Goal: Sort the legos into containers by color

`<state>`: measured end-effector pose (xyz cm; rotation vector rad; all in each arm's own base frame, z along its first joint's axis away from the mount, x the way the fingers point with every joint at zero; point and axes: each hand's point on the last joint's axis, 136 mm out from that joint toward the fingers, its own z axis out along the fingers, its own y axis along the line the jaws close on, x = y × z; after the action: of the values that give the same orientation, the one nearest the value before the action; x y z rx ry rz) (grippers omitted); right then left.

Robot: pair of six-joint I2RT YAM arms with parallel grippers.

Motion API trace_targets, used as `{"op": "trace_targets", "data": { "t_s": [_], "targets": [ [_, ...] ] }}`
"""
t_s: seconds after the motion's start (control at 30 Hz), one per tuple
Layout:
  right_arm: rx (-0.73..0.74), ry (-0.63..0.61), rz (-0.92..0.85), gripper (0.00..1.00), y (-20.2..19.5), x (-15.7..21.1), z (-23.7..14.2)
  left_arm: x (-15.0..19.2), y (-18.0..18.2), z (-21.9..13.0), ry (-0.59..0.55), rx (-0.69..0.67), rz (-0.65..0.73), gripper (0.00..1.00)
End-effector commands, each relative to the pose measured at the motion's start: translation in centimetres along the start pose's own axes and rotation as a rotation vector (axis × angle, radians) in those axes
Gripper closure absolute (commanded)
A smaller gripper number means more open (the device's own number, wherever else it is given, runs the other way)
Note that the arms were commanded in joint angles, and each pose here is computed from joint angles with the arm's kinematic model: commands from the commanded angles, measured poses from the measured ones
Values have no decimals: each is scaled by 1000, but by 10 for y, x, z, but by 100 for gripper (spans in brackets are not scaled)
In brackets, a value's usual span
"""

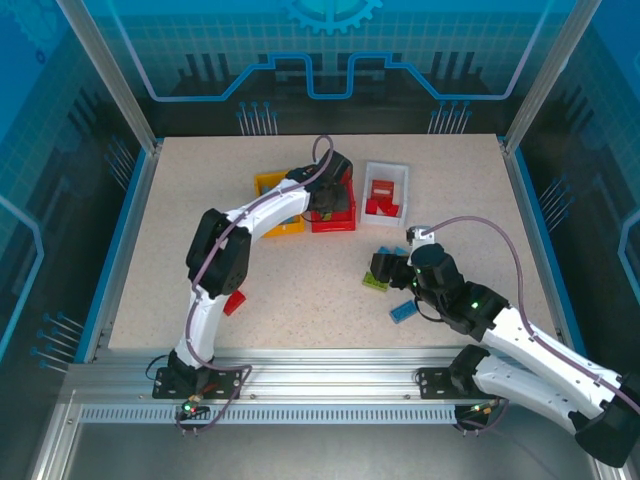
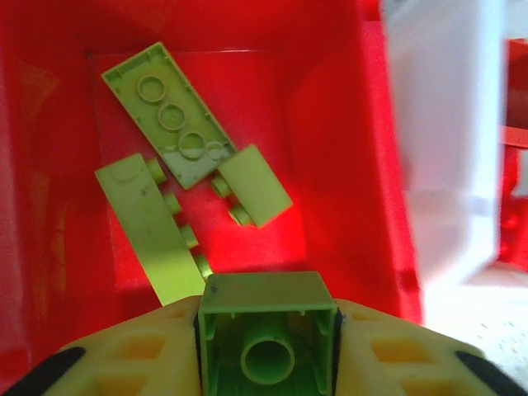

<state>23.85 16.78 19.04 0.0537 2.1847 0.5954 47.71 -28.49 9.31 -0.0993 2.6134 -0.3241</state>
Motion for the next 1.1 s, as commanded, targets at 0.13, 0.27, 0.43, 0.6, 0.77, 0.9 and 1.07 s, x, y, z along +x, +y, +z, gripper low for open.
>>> {"op": "trace_targets", "data": {
  "t_s": [0.13,0.27,0.43,0.6,0.77,0.9,1.07],
  "targets": [
    [1,49,-21,28,-1,8,5,-7,-4,-23,13,16,4,41],
    [-17,78,-79,28,7,9,11,-12,-3,-62,-39,41,-12,40],
    [-101,167,-286,26,49,31,30,-4,19,-129,-129,50,-59,39],
    [-224,320,-556,23,131,83,57,28,81,-212,-257,-16,-159,36],
    [-208,428,-647,24,187,126,94,74,152,-292,-409,-77,-277,36],
    [-225,507,-546,30,224,154,124,114,204,-338,-512,-115,-368,36],
    [-252,541,-672,24,267,188,144,150,239,-360,-552,-131,-430,36]
  ]
}}
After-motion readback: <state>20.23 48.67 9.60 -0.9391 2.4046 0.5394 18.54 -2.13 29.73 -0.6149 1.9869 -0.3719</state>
